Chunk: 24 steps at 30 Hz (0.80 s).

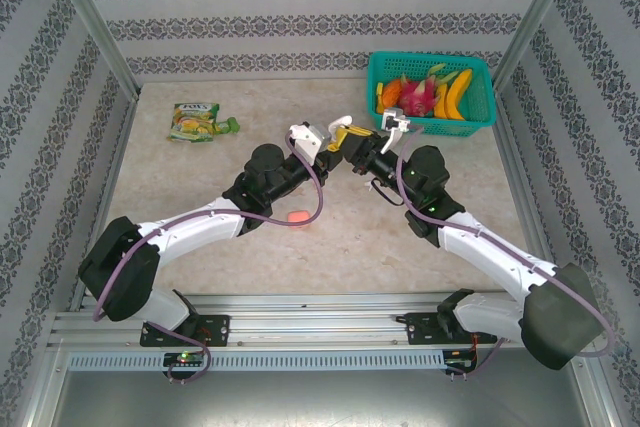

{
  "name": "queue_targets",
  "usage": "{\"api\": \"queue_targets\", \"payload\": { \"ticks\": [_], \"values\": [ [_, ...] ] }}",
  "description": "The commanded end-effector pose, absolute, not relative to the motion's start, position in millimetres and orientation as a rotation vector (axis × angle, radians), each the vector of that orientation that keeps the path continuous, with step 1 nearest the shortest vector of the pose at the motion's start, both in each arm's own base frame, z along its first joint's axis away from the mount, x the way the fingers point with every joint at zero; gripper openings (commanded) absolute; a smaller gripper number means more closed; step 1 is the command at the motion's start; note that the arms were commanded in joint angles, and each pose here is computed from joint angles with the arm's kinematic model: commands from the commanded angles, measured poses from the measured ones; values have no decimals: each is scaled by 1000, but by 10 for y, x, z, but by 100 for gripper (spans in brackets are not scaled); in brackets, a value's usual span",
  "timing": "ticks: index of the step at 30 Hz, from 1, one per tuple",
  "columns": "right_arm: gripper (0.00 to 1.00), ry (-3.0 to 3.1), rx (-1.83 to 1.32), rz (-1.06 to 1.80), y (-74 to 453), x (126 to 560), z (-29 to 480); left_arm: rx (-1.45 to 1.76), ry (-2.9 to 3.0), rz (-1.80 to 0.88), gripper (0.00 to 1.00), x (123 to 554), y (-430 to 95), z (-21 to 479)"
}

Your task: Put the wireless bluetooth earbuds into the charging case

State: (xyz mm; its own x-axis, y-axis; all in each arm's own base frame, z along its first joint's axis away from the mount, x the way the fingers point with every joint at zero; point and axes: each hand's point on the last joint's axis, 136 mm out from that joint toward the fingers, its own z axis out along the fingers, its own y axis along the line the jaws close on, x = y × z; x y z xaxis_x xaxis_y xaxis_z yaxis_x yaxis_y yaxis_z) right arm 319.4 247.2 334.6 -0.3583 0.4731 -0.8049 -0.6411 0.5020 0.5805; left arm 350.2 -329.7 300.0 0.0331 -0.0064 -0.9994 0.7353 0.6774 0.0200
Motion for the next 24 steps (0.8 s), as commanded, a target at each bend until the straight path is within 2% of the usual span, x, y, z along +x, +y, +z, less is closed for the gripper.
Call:
{"api": "queue_targets", "payload": {
  "ticks": [1, 24],
  "values": [
    [20, 1534, -149, 1171, 2465, 3246, 3406, 653, 1367, -690, 0, 3460, -3367, 3264],
    [20, 1705, -310, 1028, 2597, 3207, 2877, 644, 1351, -687, 0, 3464, -3357, 3317]
  ]
}}
